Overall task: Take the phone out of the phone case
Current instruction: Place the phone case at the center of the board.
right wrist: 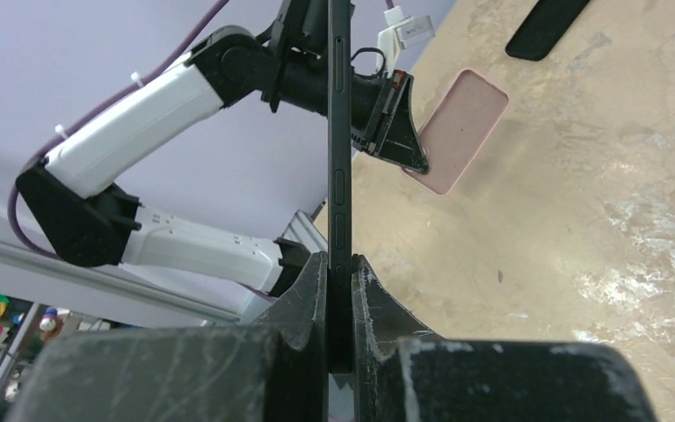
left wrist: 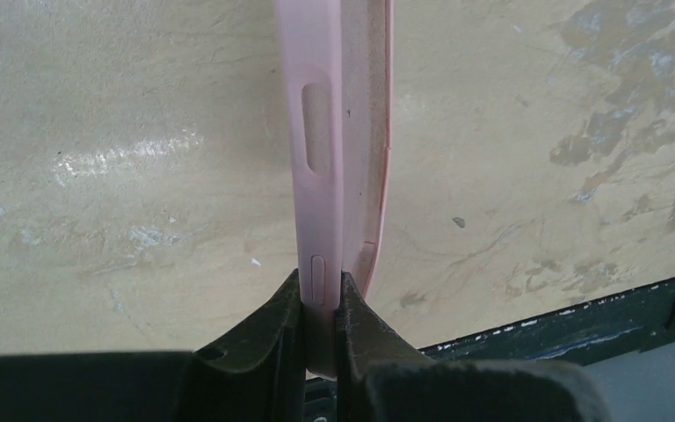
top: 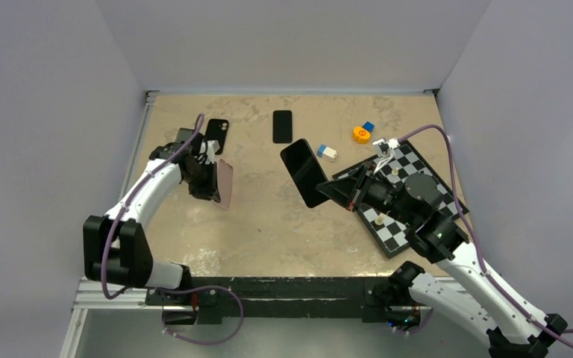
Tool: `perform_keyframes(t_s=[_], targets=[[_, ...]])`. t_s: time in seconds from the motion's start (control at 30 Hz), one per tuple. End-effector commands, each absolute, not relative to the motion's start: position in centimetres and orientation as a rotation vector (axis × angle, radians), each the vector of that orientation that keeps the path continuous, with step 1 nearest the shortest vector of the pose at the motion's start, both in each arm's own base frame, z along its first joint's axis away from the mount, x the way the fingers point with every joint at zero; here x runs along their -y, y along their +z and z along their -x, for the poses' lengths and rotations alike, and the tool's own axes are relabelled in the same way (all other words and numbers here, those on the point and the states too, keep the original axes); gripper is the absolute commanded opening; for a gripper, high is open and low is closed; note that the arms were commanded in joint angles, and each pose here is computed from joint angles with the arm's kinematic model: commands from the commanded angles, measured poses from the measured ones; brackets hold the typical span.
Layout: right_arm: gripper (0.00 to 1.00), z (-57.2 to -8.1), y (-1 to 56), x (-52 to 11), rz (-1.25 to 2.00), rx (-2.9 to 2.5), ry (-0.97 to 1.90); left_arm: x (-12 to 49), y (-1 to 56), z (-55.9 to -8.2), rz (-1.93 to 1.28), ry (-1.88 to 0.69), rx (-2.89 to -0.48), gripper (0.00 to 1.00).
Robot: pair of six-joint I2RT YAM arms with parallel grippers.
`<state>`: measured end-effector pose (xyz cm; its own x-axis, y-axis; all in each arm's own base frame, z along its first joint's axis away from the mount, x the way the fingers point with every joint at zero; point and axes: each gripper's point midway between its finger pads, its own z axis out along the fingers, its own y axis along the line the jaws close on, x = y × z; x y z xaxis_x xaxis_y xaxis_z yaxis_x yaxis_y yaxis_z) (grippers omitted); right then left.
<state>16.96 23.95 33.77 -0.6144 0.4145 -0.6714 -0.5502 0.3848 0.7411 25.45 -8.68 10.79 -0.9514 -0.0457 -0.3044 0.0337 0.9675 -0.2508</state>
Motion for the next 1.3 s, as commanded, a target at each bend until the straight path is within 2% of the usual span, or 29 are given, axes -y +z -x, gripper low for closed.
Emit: perform_keyframes(t_s=[0.0,0.2,0.43,0.77,1.13,1.27], targets=[[0.00,-16.3,35.3,-23.7,0.195,-1.672,1.375,8.0,12.1,-27.4,-0.060,-0.459,-2.778,0.00],[0.00,-15.8,34.7,-23.8,0.197,-1.662,1.415,4.5,10.7,-29.8,0.107,-0.544,-2.811,0.00],[0.00,-16.2,34.6,-23.9,0.199,-1.667,1.402,4.8,9.7,-32.3,0.116,-0.666,-2.850,0.00],[0.00,-17.0,34.7,-24.4,0.168,-1.670,1.422,3.0,6.9,-32.5,0.196,-0.552,-2.990,0.00],[0.00,-19.3,34.5,-25.3,0.095,-1.694,1.419,1.8,5.7,-32.7,0.264,-0.445,-3.009,0.26],[0.00,-21.8,33.4,-25.6,-0.003,-1.728,1.376,0.9,5.3,-32.2,0.305,-0.346,-3.021,0.47]])
